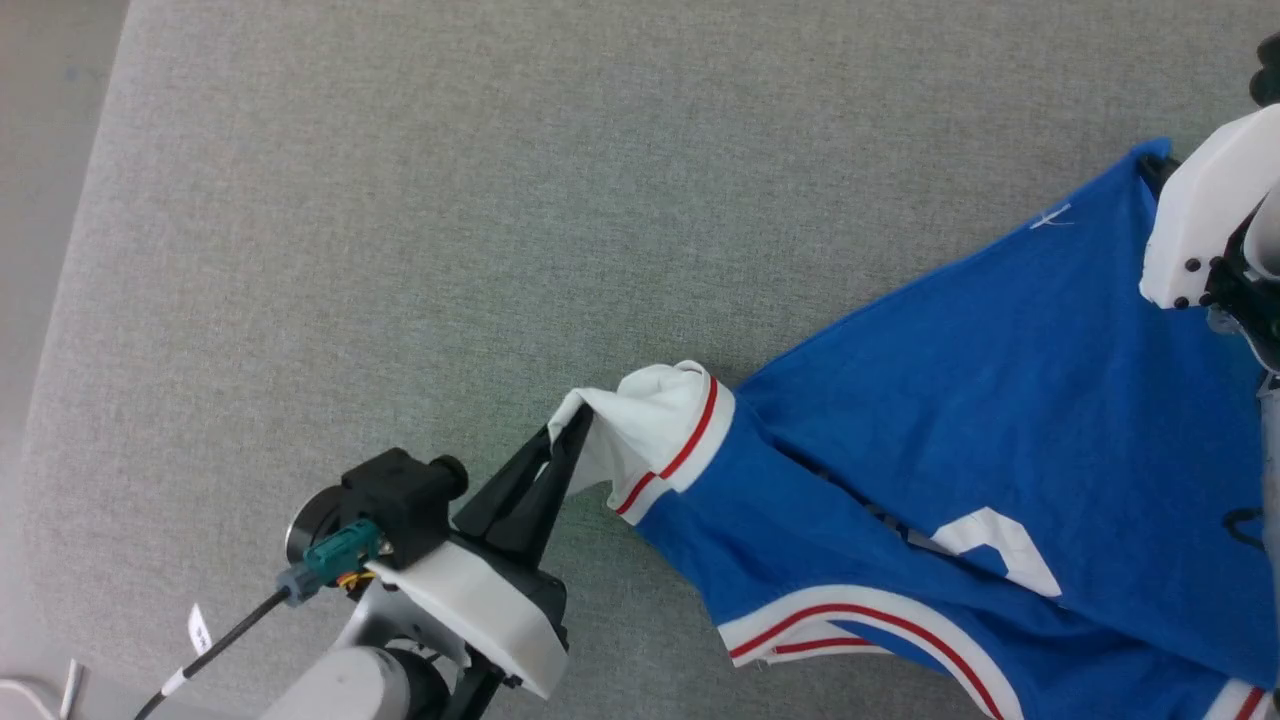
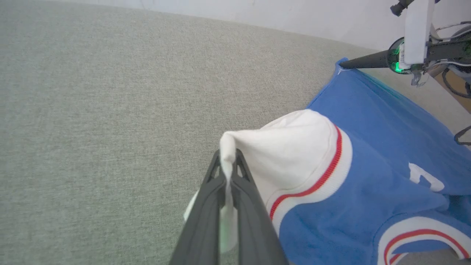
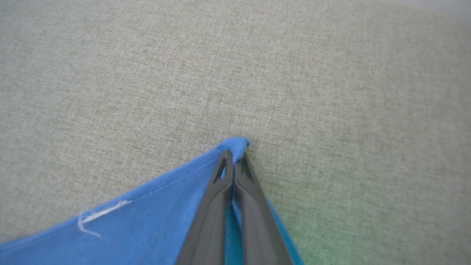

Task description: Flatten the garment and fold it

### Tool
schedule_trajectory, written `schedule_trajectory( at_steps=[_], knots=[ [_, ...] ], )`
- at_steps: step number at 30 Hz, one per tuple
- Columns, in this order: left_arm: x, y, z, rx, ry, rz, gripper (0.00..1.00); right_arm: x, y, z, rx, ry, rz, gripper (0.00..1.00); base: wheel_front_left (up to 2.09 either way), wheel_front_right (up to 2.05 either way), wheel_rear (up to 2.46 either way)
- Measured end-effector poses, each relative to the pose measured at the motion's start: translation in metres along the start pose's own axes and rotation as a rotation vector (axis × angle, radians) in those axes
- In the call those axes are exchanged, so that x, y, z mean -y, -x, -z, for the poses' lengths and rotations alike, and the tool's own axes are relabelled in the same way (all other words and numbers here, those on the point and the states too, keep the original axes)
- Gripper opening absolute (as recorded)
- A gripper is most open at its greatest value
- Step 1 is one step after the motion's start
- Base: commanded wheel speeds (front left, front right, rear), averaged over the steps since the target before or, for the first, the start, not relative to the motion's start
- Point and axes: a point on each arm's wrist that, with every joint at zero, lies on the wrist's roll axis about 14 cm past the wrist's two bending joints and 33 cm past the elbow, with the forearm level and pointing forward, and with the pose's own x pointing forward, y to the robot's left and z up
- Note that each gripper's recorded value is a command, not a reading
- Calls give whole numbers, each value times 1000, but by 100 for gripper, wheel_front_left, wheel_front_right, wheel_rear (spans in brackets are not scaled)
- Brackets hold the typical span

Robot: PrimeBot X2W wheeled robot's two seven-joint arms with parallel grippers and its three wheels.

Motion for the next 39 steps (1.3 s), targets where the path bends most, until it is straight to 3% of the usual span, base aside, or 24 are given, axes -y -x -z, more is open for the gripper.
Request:
schedule_trajectory(
  at_steps=[9,18,26,39],
  knots=[
    [-9,0,-29,122,-39,-29,0,6,30,-27,182,-76,11,0,0,0,0],
    [-2,5,-74,259,-113,-20,0,17,111,-82,497,-136,35,0,0,0,0],
    [14,6,-136,439,-173,-12,0,25,194,-118,739,-129,75,0,0,0,0],
    [63,11,-268,711,-347,72,0,24,290,-160,976,-61,123,0,0,0,0]
  ],
)
